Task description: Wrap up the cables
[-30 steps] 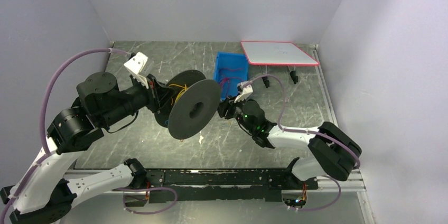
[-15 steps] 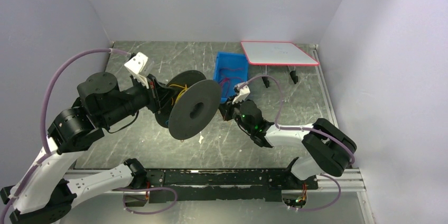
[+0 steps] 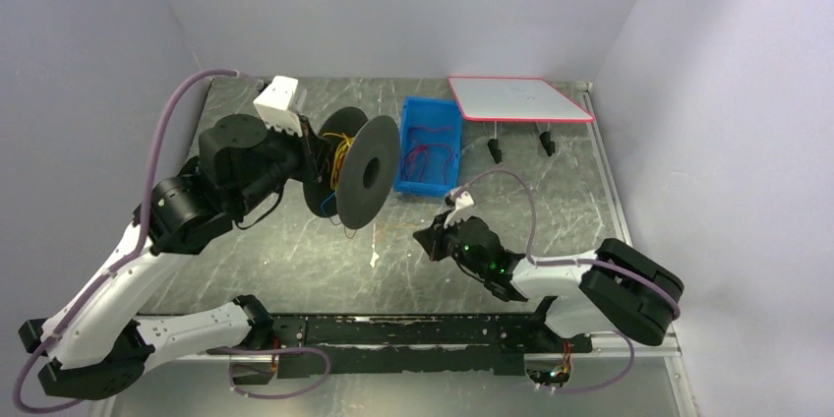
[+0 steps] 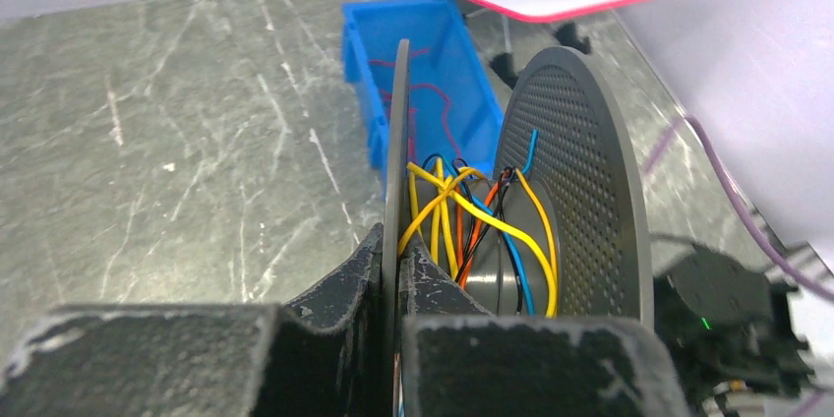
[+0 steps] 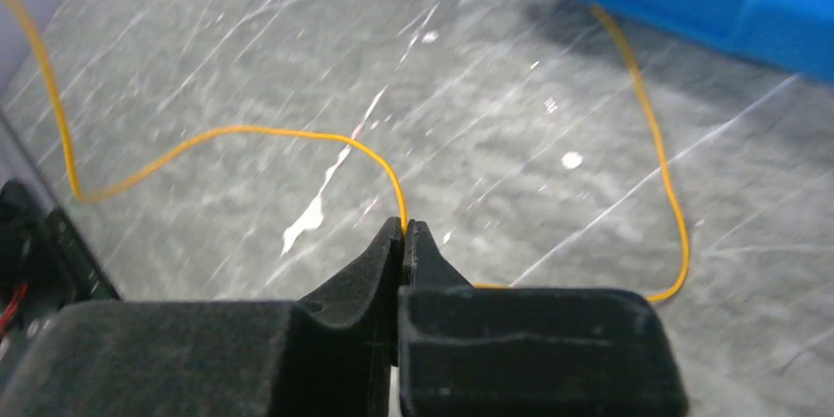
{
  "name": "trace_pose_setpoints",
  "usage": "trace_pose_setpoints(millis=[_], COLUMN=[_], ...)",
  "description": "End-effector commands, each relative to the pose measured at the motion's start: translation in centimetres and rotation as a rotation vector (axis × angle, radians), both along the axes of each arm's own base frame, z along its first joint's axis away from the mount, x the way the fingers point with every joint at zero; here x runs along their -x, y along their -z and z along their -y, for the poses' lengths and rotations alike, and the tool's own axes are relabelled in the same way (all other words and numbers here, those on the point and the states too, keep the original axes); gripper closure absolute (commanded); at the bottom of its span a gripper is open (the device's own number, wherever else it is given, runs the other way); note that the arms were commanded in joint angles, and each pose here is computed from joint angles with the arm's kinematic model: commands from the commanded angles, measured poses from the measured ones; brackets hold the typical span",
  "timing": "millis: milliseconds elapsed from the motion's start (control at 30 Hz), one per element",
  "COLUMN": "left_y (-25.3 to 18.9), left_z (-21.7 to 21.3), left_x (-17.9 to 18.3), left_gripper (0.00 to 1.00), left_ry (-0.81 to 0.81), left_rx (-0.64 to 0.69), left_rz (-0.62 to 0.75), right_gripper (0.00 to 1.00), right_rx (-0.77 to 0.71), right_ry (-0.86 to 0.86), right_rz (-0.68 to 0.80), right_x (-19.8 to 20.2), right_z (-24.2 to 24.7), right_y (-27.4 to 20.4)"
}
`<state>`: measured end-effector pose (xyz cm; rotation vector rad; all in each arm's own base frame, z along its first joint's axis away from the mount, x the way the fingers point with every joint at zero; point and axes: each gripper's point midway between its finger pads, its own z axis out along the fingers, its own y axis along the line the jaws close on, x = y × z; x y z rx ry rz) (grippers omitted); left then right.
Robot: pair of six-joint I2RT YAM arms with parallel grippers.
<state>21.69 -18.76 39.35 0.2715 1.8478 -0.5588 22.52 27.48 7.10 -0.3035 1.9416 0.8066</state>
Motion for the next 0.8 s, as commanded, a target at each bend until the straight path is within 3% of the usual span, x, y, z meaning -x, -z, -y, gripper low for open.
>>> trace_pose_setpoints(millis=[0, 367, 767], left_y=[-3.6, -1.3, 6.5], left_z=[-1.3, -4.7, -9.4], left_x=[-3.1, -8.4, -14.3], left_gripper=[0.93, 0.93, 0.93], left_ry=[-0.209, -0.494, -0.717], left_rx=[0.135, 0.043, -0.002], left_rz=[0.102, 0.111, -0.011], right_gripper=[1.0, 1.0, 1.0], right_rx=[-0.02, 0.024, 0.069], right_ry=[-0.05, -0.153, -0.291], right_rz=[-0.013, -0.022, 0.03], right_x=[2.9, 10.3, 16.0], right_z=[-0.6, -1.6, -4.1], right_y=[-0.3, -0.5, -4.0])
